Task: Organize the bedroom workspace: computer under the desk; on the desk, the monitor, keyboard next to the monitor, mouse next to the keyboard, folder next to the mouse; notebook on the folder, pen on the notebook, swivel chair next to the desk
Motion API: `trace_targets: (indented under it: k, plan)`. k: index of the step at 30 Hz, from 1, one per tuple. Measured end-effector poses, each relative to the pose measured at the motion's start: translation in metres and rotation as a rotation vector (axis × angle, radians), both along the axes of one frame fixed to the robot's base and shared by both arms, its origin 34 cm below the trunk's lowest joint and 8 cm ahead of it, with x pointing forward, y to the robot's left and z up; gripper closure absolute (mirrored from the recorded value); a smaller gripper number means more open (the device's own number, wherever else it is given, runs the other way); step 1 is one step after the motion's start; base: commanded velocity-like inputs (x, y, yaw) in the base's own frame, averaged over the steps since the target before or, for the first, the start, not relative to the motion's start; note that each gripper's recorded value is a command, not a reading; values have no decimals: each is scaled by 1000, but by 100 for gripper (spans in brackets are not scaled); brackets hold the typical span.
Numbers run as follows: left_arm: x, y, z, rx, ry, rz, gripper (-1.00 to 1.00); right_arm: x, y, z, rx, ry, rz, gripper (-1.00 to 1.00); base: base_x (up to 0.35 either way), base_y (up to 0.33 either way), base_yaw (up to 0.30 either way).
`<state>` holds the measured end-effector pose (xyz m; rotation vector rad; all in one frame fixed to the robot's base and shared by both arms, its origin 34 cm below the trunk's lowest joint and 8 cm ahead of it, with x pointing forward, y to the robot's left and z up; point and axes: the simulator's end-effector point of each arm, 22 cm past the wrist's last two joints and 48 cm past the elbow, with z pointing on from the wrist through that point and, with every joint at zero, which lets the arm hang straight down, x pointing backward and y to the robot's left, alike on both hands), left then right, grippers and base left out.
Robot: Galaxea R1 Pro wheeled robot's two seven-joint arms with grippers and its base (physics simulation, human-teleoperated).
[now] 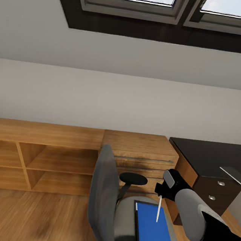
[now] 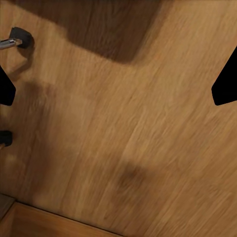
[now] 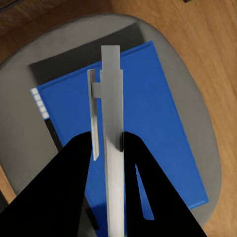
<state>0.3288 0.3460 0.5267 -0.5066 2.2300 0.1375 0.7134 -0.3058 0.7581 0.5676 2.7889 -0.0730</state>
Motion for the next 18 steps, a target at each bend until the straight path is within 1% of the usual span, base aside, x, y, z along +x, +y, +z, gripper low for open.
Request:
trace_targets:
  k: [6, 13, 18]
  plan:
    - [0, 1, 0, 1, 0, 0, -100, -1, 1, -1, 1, 2, 1, 100, 0, -38, -3]
    - [0, 1, 0, 1, 0, -1, -100, -4, 4, -4, 4, 13, 7, 100, 0, -199, 0]
    - [0, 1, 0, 2, 1, 0, -100, -5, 7, -6, 6, 18, 11, 100, 0, -94, 66]
